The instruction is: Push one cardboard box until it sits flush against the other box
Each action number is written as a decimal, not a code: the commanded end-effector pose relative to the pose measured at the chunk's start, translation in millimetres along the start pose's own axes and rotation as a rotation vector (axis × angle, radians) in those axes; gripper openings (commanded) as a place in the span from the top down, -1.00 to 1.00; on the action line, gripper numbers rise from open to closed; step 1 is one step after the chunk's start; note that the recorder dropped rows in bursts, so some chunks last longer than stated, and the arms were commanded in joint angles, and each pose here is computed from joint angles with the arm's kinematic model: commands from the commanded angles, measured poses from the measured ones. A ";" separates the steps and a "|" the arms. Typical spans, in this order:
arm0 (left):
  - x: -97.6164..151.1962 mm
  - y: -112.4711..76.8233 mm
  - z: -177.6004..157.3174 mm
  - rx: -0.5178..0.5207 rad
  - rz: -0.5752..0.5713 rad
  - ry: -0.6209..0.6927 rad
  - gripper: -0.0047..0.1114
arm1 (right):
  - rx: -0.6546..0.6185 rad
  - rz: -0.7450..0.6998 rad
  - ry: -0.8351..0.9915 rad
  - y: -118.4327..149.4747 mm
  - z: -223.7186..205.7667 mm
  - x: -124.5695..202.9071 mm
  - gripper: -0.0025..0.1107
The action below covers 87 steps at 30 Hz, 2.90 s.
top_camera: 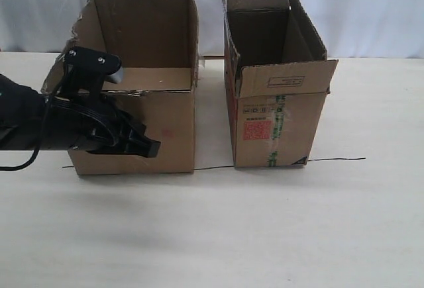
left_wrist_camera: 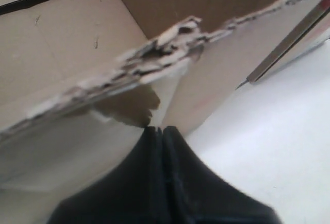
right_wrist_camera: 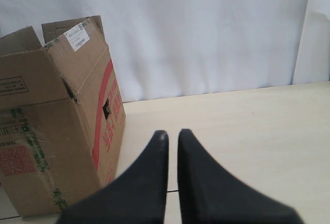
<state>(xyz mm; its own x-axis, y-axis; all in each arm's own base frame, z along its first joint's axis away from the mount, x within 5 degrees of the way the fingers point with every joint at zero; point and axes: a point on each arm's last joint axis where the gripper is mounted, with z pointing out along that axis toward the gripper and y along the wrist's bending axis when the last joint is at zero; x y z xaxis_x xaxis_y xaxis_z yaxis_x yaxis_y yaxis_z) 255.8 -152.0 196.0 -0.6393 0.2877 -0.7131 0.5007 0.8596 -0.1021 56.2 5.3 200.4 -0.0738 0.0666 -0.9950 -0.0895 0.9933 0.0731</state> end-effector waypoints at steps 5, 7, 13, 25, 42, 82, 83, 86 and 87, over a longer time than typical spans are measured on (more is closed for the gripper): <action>-5.0 3.0 5.5 -0.036 0.005 -0.023 0.92 | 0.002 0.001 0.004 -0.2 -0.1 1.7 0.87; -6.6 2.2 8.0 -0.027 0.005 -0.017 0.92 | 0.002 0.001 0.004 -0.2 -0.1 1.7 0.87; -8.1 -3.3 2.7 0.027 0.013 -0.002 0.92 | 0.002 0.001 0.004 -0.2 -0.1 1.7 0.87; -42.3 -2.1 -176.3 0.008 0.060 -0.465 0.92 | 0.002 0.004 0.004 -0.2 -0.1 1.7 0.87; 13.2 216.8 -80.1 0.178 -0.500 -0.041 0.92 | 0.002 0.004 0.004 -0.2 -0.1 1.7 0.87; -14.0 231.7 69.7 0.547 -0.592 -0.107 0.92 | 0.002 0.004 0.004 -0.2 -0.1 1.7 0.87; -14.9 231.7 70.1 0.543 -0.587 -0.109 0.92 | 0.002 0.004 0.004 -0.2 -0.1 1.7 0.87; -18.2 231.4 70.2 0.543 -0.569 -0.110 0.92 | 0.002 0.004 0.004 -0.2 -0.1 1.7 0.87; -21.4 231.4 69.6 0.548 -0.559 -0.116 0.92 | 0.002 0.004 0.004 -0.2 -0.1 1.7 0.87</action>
<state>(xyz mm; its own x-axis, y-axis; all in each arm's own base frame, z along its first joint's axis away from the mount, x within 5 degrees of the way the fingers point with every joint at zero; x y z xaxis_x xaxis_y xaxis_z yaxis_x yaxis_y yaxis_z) 421.5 15.2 133.4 -0.8412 -0.1995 -0.5026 0.3372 0.5330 -0.7760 56.2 5.3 200.4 -0.0738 0.0666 -0.9950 -0.0895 0.9933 0.0731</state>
